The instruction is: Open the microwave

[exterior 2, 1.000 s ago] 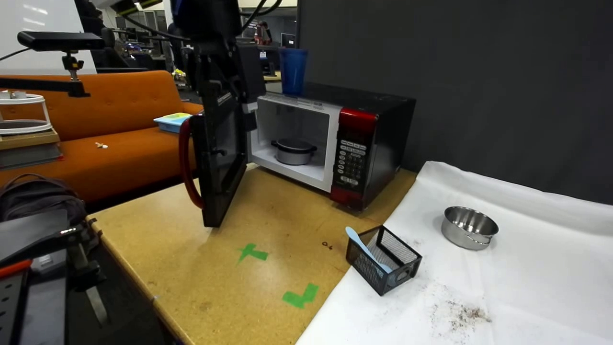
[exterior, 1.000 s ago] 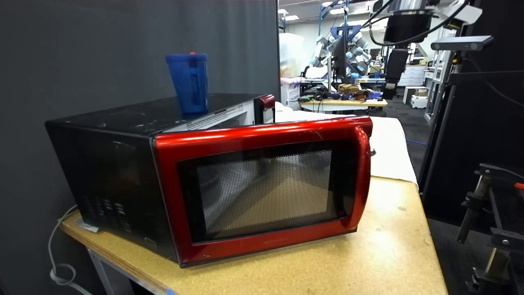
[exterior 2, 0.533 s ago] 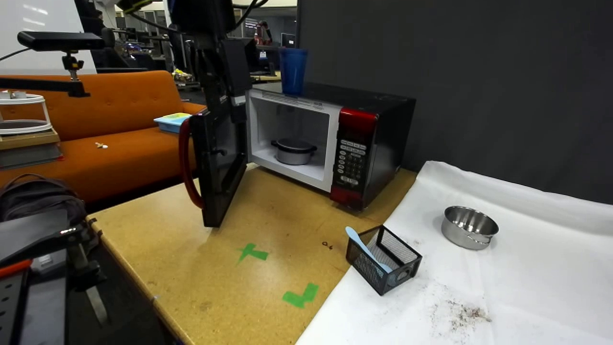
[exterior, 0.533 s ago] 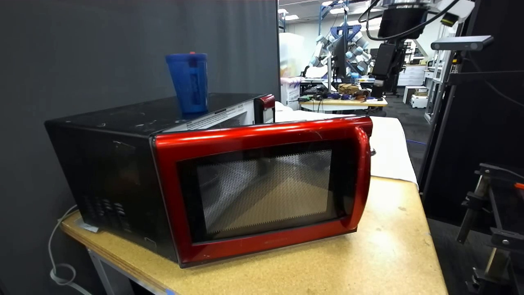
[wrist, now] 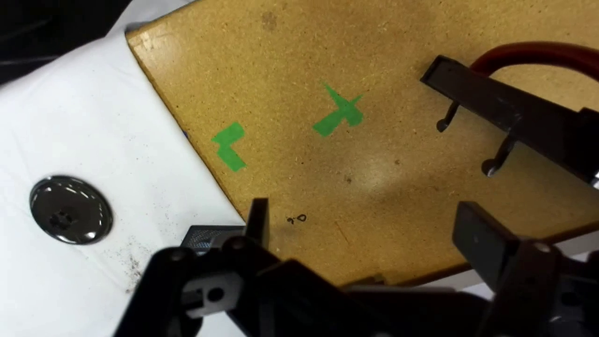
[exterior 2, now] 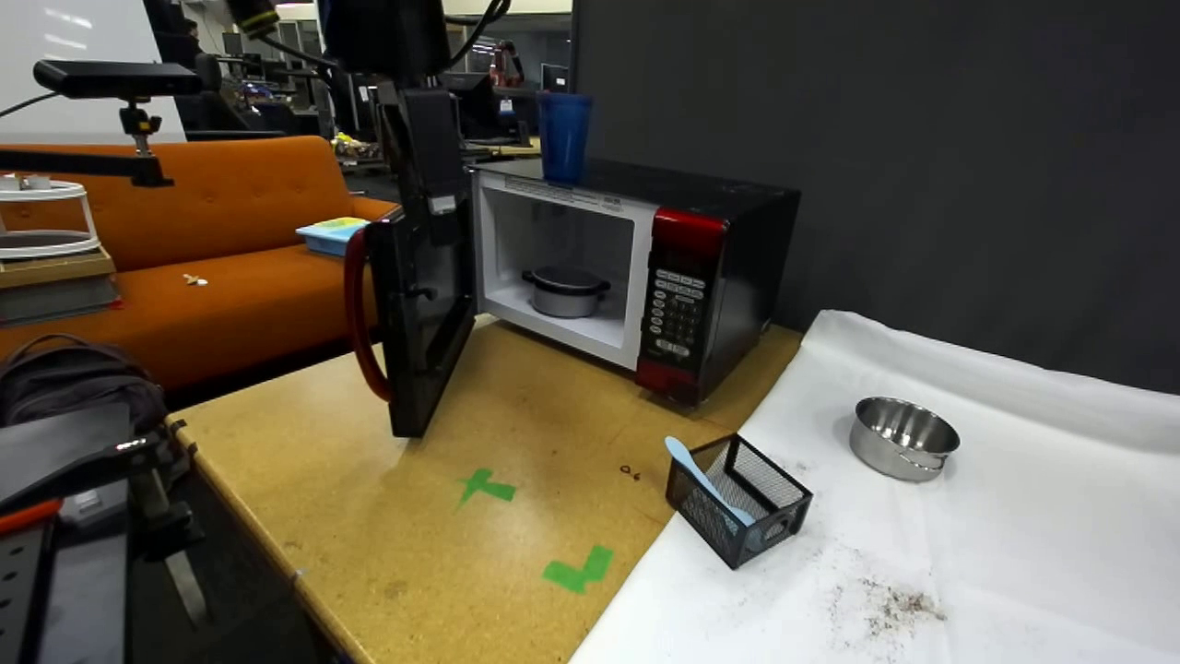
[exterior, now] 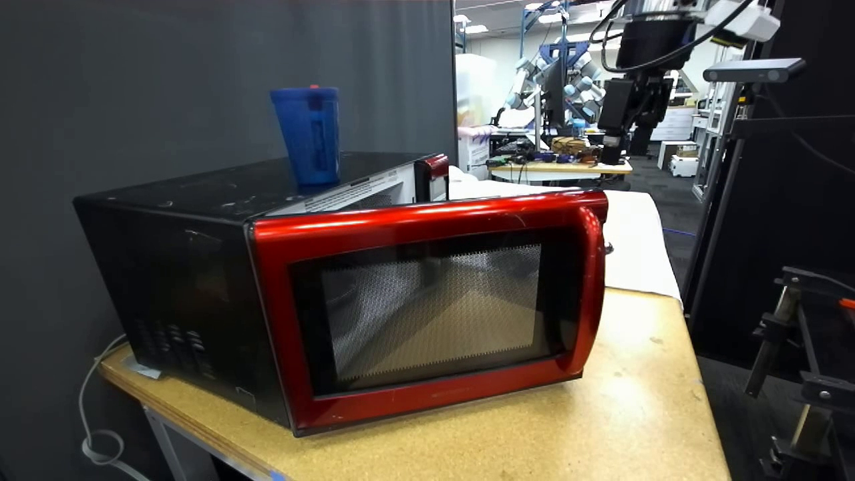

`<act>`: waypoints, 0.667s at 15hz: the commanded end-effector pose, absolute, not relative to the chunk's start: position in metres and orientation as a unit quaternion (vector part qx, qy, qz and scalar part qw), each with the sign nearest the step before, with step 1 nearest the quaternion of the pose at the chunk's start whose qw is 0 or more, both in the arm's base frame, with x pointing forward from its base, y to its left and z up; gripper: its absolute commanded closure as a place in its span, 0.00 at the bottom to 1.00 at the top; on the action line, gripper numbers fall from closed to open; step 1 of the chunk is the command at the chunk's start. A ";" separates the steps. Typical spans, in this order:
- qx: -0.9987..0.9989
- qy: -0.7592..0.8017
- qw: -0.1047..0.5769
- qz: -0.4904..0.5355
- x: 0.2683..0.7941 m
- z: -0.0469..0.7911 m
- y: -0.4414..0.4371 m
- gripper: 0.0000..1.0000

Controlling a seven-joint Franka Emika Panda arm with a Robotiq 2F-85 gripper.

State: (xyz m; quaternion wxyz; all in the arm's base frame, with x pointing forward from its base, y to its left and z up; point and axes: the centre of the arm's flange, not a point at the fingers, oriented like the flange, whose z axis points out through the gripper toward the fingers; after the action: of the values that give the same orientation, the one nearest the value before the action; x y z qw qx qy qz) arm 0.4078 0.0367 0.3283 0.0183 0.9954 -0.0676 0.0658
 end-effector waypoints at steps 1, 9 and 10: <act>0.983 -0.169 0.020 0.061 0.416 0.313 0.056 0.00; 0.932 -0.354 -0.027 0.077 0.446 0.288 0.101 0.00; 0.929 -0.362 -0.032 0.075 0.450 0.287 0.108 0.00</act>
State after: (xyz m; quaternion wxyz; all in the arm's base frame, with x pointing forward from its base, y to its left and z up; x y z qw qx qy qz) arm 0.4327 0.0921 0.2945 -0.0160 0.9425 -0.3267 0.0683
